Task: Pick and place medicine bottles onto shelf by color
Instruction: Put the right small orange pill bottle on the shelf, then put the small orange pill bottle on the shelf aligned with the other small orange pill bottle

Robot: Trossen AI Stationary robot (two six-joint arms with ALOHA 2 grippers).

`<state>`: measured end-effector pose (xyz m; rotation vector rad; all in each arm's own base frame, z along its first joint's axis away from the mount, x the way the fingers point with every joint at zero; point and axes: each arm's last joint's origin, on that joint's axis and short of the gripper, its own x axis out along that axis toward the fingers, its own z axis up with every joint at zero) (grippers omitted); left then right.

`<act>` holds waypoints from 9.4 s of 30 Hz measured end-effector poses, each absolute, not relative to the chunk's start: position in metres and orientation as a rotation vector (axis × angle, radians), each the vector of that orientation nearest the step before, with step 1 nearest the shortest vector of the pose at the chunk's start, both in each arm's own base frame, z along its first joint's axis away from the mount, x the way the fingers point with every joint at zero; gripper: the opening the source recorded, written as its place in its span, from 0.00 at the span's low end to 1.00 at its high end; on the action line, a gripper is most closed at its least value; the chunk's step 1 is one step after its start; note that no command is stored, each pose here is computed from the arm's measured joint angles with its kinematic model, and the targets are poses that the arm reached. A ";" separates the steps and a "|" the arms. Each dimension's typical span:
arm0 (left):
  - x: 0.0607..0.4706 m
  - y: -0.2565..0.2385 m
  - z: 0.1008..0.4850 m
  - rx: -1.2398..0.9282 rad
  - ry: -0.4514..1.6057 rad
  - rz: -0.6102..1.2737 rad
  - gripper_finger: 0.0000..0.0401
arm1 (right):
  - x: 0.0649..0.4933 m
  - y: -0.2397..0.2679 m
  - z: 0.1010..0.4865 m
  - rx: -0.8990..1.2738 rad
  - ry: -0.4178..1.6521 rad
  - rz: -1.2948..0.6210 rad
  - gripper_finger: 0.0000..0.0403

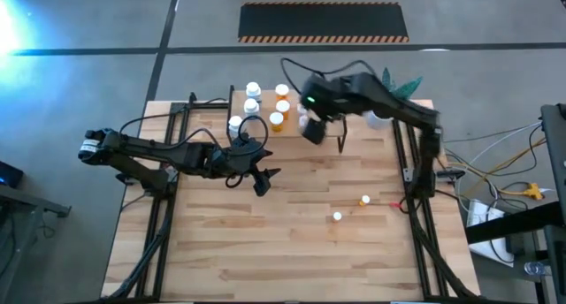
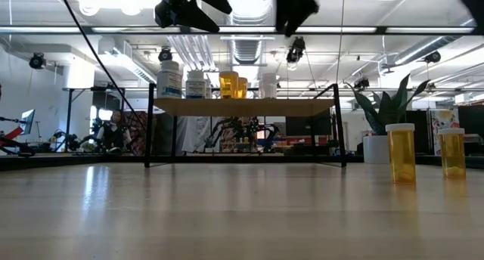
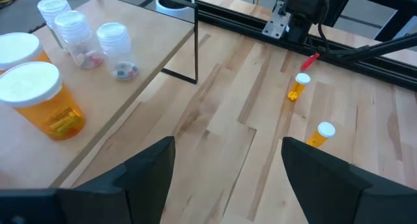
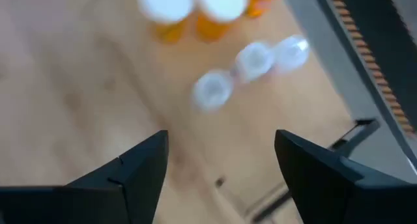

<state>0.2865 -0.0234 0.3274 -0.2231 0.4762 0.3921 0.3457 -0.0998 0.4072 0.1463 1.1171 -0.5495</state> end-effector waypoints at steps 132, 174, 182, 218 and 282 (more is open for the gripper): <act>0.262 -0.007 0.335 -0.249 0.600 0.234 0.66 | 0.329 -0.174 0.361 0.327 1.243 -0.765 0.23; 0.265 -0.005 0.337 -0.263 0.550 0.293 0.66 | 0.307 -0.230 0.354 0.257 1.156 -0.553 0.62; 0.252 -0.001 0.341 -0.238 0.573 0.340 0.66 | 0.289 -0.185 0.392 0.358 1.032 -0.561 0.65; 0.237 0.015 0.353 -0.156 0.543 0.345 0.66 | 0.270 0.084 0.179 0.167 1.366 0.097 0.67; 0.238 0.014 0.352 -0.186 0.546 0.335 0.66 | 0.322 -0.191 0.324 0.417 1.234 -0.598 0.32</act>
